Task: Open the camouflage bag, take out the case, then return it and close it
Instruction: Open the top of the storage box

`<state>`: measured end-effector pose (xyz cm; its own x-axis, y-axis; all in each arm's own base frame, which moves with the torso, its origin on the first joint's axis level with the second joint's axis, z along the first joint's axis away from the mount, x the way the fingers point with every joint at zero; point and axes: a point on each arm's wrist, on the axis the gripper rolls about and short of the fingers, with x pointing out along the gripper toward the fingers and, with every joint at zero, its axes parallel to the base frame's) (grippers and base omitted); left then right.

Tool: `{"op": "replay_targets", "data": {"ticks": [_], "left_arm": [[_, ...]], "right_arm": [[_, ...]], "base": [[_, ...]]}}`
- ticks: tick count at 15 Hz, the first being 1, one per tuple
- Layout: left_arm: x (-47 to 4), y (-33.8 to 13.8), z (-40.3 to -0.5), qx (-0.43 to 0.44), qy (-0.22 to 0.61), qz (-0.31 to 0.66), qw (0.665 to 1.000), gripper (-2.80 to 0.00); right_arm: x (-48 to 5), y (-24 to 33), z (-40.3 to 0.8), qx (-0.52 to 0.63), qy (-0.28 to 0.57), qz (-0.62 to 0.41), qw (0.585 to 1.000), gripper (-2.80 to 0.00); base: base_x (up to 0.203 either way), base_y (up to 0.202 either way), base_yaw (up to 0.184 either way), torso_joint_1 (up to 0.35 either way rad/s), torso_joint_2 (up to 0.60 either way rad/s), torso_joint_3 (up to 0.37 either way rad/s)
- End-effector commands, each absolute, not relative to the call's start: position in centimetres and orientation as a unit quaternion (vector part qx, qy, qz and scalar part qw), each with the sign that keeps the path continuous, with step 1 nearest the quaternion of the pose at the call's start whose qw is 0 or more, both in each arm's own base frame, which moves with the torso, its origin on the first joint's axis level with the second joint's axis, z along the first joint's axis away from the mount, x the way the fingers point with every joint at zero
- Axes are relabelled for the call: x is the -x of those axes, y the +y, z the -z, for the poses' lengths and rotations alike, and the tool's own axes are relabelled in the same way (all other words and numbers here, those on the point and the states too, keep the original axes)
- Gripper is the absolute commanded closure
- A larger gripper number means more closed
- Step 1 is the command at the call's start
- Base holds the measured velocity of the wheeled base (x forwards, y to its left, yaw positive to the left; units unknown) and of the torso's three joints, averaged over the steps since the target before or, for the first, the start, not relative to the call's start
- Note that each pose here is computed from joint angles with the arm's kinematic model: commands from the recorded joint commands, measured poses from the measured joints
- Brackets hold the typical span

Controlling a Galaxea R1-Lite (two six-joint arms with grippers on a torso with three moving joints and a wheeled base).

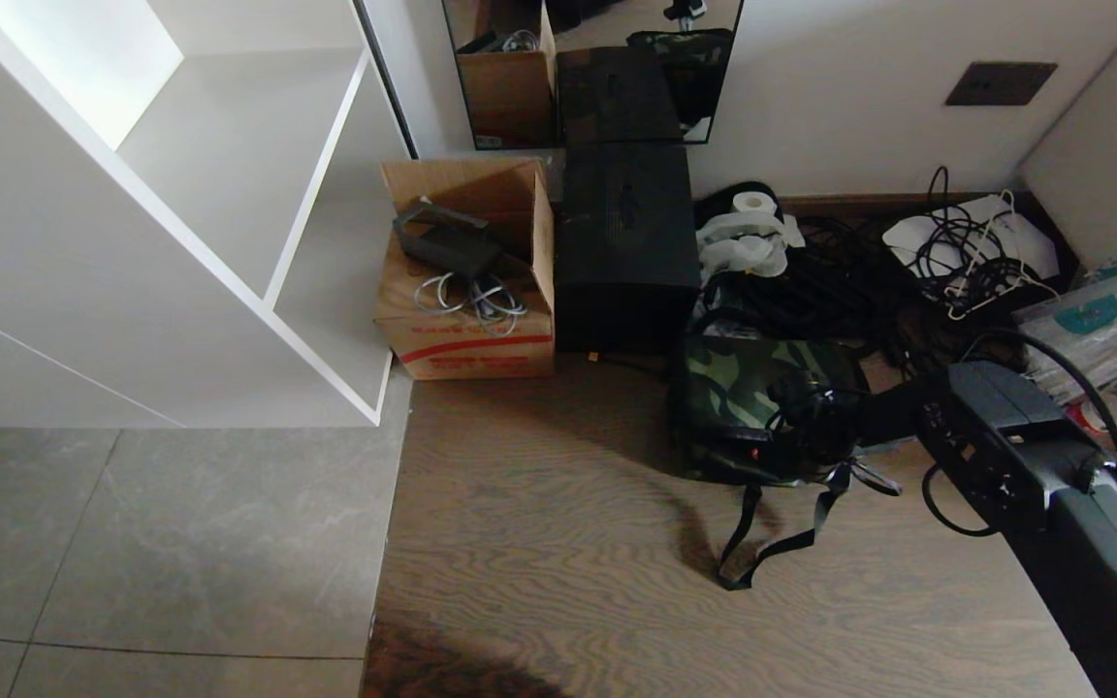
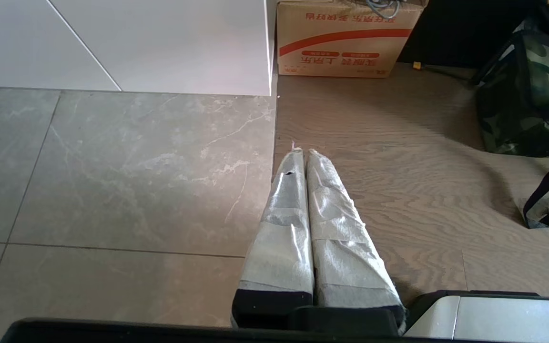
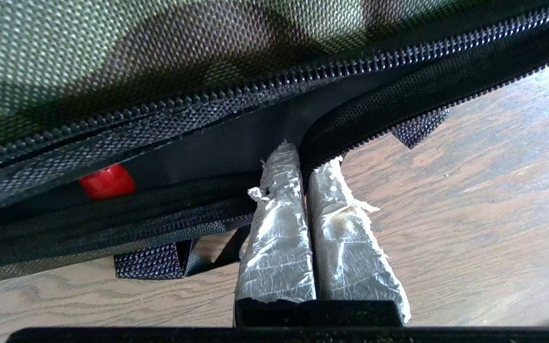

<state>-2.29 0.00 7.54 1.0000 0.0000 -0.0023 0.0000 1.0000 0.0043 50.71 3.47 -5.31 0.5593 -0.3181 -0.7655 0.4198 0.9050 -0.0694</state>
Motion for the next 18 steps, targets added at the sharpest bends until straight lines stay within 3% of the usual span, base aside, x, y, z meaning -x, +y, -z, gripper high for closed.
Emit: {"op": "replay_targets", "data": {"ticks": [1, 18], "left_arm": [[2.3, 0.0, -7.6, -0.002, 0.001, 0.0, 1.0, 0.0], [2.3, 0.0, -7.6, -0.002, 0.0, 0.0, 1.0, 0.0]], "right_arm": [[-50.7, 3.9, 5.2, -0.058, 0.421, 0.206, 0.881, 0.0], [-45.9, 9.9, 3.9, -0.039, 0.465, 0.164, 0.869, 0.0]], "base": [[0.0, 0.0, 0.0, 0.0, 0.0, 0.0], [0.0, 0.0, 0.0, 0.0, 0.0, 0.0]]}}
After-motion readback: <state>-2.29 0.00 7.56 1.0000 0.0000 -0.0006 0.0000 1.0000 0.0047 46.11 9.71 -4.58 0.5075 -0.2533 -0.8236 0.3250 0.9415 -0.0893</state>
